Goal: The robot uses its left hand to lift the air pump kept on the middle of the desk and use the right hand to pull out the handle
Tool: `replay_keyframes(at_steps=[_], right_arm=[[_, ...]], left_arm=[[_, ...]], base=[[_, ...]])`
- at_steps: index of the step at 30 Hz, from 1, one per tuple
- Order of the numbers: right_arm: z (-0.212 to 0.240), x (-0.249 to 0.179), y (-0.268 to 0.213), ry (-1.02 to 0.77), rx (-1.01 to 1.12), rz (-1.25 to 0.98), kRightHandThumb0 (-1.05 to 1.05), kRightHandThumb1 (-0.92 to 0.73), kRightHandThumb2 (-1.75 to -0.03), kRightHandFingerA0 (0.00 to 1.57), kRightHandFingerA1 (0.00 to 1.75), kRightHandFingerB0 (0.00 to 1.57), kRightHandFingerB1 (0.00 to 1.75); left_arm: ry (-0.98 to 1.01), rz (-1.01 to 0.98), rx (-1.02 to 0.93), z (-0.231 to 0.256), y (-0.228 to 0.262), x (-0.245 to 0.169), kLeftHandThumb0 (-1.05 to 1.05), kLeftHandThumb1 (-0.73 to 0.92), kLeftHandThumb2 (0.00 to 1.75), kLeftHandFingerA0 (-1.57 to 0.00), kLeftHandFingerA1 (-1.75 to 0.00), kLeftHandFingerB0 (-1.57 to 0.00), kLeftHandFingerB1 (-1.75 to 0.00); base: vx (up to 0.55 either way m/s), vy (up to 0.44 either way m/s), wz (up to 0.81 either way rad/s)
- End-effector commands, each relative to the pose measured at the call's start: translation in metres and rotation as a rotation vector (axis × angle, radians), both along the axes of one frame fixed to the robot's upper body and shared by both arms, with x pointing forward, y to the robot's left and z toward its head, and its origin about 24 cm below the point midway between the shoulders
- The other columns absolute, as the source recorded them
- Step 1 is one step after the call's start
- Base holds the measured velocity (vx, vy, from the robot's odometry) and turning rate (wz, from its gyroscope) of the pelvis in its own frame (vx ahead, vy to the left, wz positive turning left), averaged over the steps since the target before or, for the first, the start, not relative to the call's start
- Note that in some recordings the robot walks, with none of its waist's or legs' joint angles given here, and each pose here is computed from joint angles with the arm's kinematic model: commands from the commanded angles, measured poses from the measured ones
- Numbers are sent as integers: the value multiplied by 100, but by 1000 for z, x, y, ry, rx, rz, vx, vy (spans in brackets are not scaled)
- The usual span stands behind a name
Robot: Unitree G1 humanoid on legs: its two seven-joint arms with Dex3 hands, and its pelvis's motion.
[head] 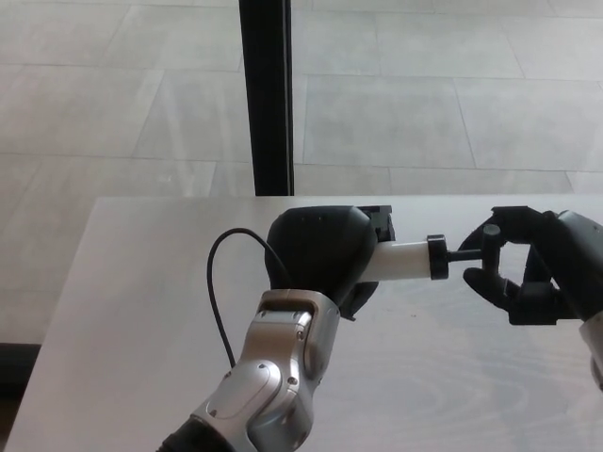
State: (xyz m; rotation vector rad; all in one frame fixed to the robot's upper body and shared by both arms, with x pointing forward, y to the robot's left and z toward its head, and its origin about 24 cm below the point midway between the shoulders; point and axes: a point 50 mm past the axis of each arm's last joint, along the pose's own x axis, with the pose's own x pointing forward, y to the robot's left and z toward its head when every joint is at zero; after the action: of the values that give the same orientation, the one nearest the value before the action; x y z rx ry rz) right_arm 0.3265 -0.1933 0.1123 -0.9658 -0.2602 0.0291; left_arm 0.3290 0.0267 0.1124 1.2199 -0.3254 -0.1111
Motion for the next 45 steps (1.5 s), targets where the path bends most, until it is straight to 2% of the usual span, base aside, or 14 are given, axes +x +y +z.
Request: replay_keyframes(at_steps=[1, 5, 10, 13, 20, 21, 22, 23, 24, 25, 26, 38, 39, 45], right_arm=[[4, -1, 1, -23, -4, -1, -25, -54, -103, 110, 158, 87, 119], [3, -1, 1, -25, -7, -1, -22, -61, -100, 94, 168, 83, 122], [1, -3, 2, -32, 4, 5, -25, -59, -104, 90, 174, 73, 146], [2, -3, 3, -55, -13, 7, -25, -56, -109, 91, 175, 73, 156], [8, -3, 6, -76, -32, 9, -17, -55, -106, 102, 174, 69, 145], [10, -4, 6, -80, -29, 11, -28, -54, -112, 116, 136, 89, 120], [11, -4, 7, -95, -38, 12, -10, -54, -108, 96, 174, 67, 148], [11, -4, 7, -99, -29, 12, -29, -52, -113, 118, 137, 89, 119], [12, -4, 6, -104, -24, 13, -20, -54, -110, 89, 175, 72, 150], [13, -4, 6, -107, -22, 11, -29, -52, -113, 118, 137, 89, 120], [14, -4, 4, -107, -23, 9, -21, -53, -112, 88, 175, 71, 152], [32, -9, -23, -134, -19, -56, -26, -51, -114, 120, 140, 92, 123], [33, -10, -26, -130, -15, -66, -18, -52, -113, 89, 175, 73, 153], [38, -14, -42, -150, -14, -105, -17, -50, -113, 90, 175, 75, 153]], left_arm=[[-33, 3, 26, -2, 4, -2, -20, 51, 101, -122, -136, -88, -108], [-29, -1, 21, -4, 4, -2, -15, 61, 93, -93, -175, -78, -133], [-18, 5, 11, -5, 5, -3, -21, 55, 107, -122, -134, -88, -107], [-22, 10, 27, -5, 6, -3, -15, 60, 95, -92, -175, -77, -135], [-30, 10, 69, -11, 11, -4, -22, 50, 103, -118, -136, -96, -122], [-16, 14, 78, -13, 11, -4, -24, 51, 104, -119, -136, -92, -116], [-21, 16, 84, -15, 13, -4, -17, 57, 95, -90, -175, -76, -146], [-6, 16, 77, -16, 14, -5, -17, 58, 93, -91, -175, -74, -149], [5, 17, 64, -18, 15, -5, -16, 59, 93, -91, -175, -74, -150], [-1, 20, 65, -19, 17, -5, -16, 56, 97, -91, -175, -77, -148], [-2, 28, 70, -20, 18, -5, -16, 54, 101, -91, -175, -77, -149], [65, 78, 92, -43, 51, -7, -21, 62, 103, -89, -175, -70, -157], [63, 76, 101, -45, 55, -7, -29, 56, 112, -117, -139, -94, -125], [47, 91, 135, -50, 70, -7, -22, 56, 110, -93, -175, -74, -156]], base=[[0, 0, 0], [0, 0, 0], [0, 0, 0], [0, 0, 0], [0, 0, 0], [0, 0, 0], [0, 0, 0], [0, 0, 0], [0, 0, 0], [0, 0, 0], [0, 0, 0], [0, 0, 0], [0, 0, 0], [0, 0, 0]])
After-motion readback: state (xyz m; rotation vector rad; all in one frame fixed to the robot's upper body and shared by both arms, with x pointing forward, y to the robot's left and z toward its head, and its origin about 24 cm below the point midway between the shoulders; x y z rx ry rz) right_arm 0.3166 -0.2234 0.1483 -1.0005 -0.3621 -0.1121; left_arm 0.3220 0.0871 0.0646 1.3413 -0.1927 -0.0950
